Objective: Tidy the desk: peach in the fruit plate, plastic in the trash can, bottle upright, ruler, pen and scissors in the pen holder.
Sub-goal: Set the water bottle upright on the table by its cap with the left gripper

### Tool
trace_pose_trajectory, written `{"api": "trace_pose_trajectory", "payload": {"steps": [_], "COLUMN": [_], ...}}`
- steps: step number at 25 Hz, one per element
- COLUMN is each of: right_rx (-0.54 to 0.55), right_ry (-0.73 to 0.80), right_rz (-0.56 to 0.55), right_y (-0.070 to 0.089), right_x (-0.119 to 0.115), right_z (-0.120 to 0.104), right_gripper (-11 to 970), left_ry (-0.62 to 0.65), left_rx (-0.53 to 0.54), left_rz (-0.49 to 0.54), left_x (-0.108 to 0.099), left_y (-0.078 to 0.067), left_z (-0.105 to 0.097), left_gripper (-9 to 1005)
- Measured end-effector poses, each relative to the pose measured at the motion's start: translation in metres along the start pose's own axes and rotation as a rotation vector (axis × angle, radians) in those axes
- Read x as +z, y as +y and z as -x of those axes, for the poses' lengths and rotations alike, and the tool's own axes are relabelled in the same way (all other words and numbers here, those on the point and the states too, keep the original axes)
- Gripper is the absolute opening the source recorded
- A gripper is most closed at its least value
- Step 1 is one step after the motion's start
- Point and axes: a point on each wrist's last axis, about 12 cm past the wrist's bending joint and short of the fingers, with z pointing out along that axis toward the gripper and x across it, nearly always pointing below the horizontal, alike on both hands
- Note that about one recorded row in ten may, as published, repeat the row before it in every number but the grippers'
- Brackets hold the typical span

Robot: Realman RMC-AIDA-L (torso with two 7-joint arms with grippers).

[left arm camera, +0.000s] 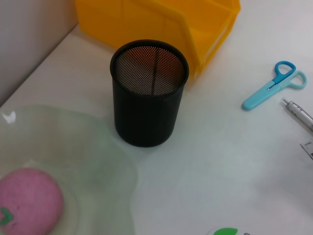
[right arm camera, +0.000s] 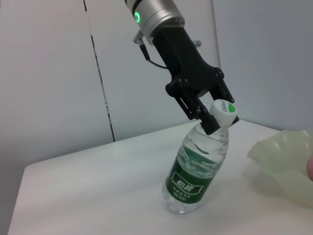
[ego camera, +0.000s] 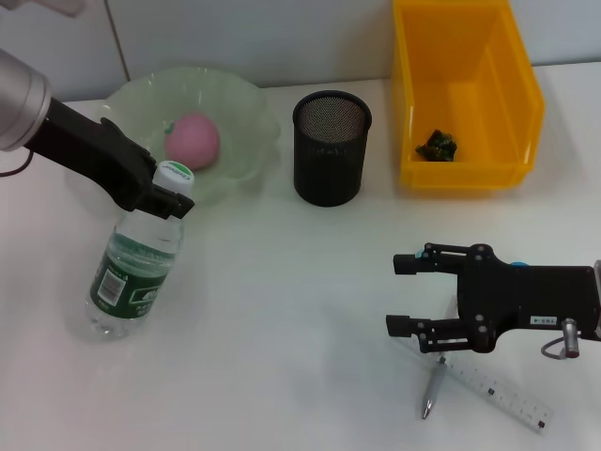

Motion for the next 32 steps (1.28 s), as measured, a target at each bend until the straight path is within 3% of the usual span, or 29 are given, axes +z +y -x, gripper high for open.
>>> {"api": "trace_pose_trajectory", "payload": {"steps": [32], "right_rx": [-0.007], "right_ry": [-0.017], "right_rz": [-0.006], "right_y": [-0.002], "right_x": [0.003], "right_z": [0.004], "right_gripper": [787], "left_ry": [-0.045], "left_rx": [-0.036], "left_rz": [0.008], "left_x": [-0.026], "left_y": [0.01], "left_z": [-0.013], "left_gripper": [454]}}
